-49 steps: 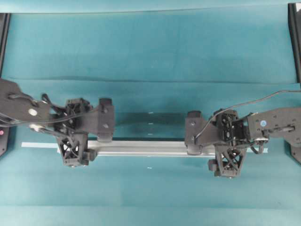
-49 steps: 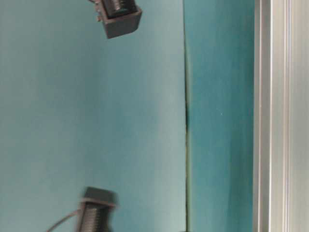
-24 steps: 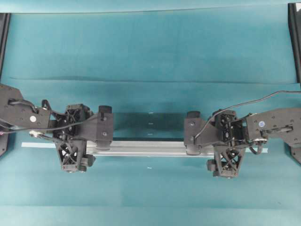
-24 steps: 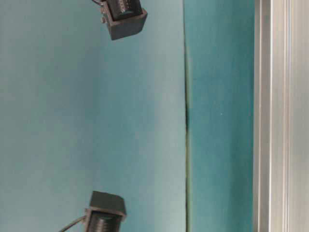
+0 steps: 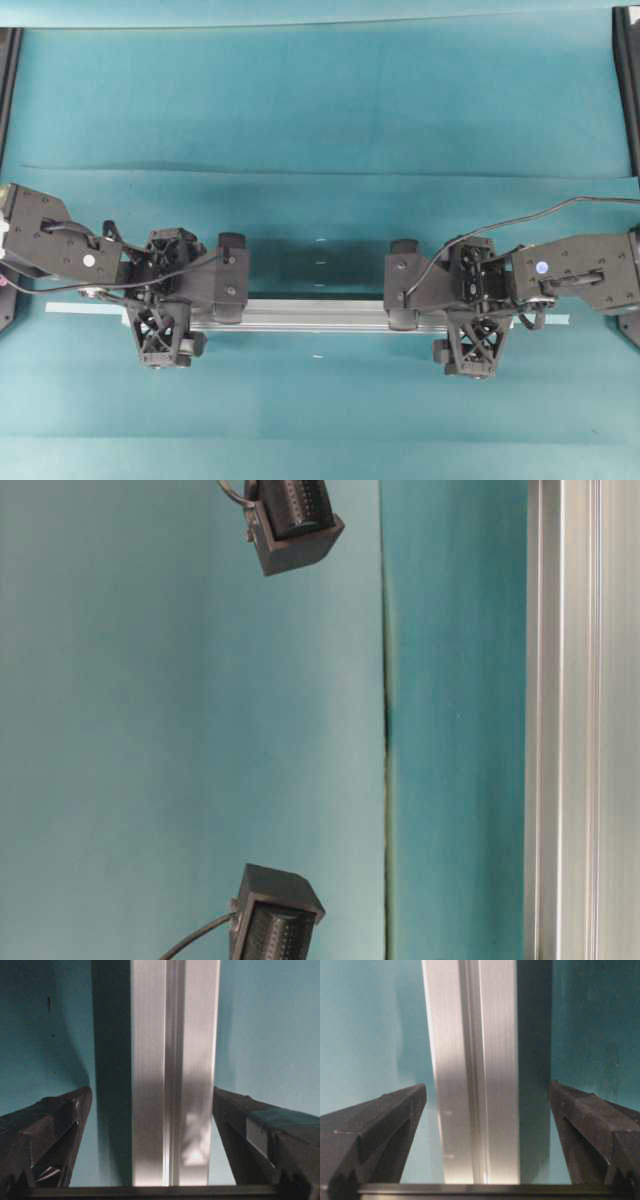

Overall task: Lift the metal rail with both hands and move it towards you.
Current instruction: 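Close both grippers on the rail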

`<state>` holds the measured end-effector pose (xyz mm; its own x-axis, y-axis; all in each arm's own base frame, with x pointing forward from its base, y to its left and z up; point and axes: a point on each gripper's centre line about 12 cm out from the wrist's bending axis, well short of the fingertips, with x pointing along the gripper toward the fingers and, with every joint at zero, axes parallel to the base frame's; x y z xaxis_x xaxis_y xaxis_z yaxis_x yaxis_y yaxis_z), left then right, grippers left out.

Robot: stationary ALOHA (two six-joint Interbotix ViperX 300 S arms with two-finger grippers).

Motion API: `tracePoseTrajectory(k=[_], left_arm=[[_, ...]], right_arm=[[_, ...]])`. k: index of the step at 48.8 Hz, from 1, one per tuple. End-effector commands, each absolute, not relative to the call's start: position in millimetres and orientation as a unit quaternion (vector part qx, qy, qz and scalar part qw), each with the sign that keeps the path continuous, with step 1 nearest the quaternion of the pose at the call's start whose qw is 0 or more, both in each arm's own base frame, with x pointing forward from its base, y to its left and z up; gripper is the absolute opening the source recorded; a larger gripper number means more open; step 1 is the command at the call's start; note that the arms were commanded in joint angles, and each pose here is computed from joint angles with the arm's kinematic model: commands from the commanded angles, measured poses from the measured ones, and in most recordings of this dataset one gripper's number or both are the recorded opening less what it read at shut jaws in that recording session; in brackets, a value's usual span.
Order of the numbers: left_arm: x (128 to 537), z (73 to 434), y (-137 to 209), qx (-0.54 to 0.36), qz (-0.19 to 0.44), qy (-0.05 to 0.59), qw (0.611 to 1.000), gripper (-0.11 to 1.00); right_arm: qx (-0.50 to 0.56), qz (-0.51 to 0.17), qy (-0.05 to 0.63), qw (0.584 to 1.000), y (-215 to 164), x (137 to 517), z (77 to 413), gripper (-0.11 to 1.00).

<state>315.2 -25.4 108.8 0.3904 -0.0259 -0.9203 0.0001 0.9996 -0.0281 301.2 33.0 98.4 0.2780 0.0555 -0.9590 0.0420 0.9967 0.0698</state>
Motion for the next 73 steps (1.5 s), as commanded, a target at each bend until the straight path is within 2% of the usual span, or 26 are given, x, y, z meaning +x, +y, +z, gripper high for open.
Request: tracePoseTrajectory(k=[1, 11, 16, 20, 27, 29, 59, 65, 73], left_arm=[[317, 111, -26, -0.011, -0.009, 0.546, 0.837, 0.99], [318, 111, -26, -0.013, -0.009, 0.54, 0.842, 0.98], [318, 111, -26, -0.023, -0.003, 0.539, 0.842, 0.92], [317, 111, -26, -0.032, 0.004, 0.541, 0.841, 0.76], [316, 111, -26, -0.037, 0.007, 0.539, 0.841, 0.35], [316, 111, -26, -0.037, 0.007, 0.54, 0.841, 0.29], [320, 115, -26, -0.039, 0.007, 0.535, 0.844, 0.29], [325, 137, -27, -0.049, 0.011, 0.516, 0.855, 0.29], [331, 183, -27, -0.057, 0.015, 0.505, 0.861, 0.29]], right_arm=[[0.042, 0.003, 0.6, 0.799, 33, 302, 97, 1.0], [0.043, 0.002, 0.6, 0.799, 32, 303, 98, 0.99], [0.043, 0.002, 0.602, 0.797, 32, 302, 97, 0.94], [0.045, 0.001, 0.603, 0.797, 33, 302, 97, 0.81], [0.059, -0.011, 0.601, 0.797, 31, 302, 97, 0.42], [0.065, -0.016, 0.6, 0.797, 30, 302, 97, 0.4], [0.083, -0.029, 0.598, 0.797, 29, 304, 99, 0.4], [0.086, -0.028, 0.591, 0.801, 30, 309, 117, 0.4], [0.09, -0.026, 0.587, 0.805, 28, 317, 164, 0.4]])
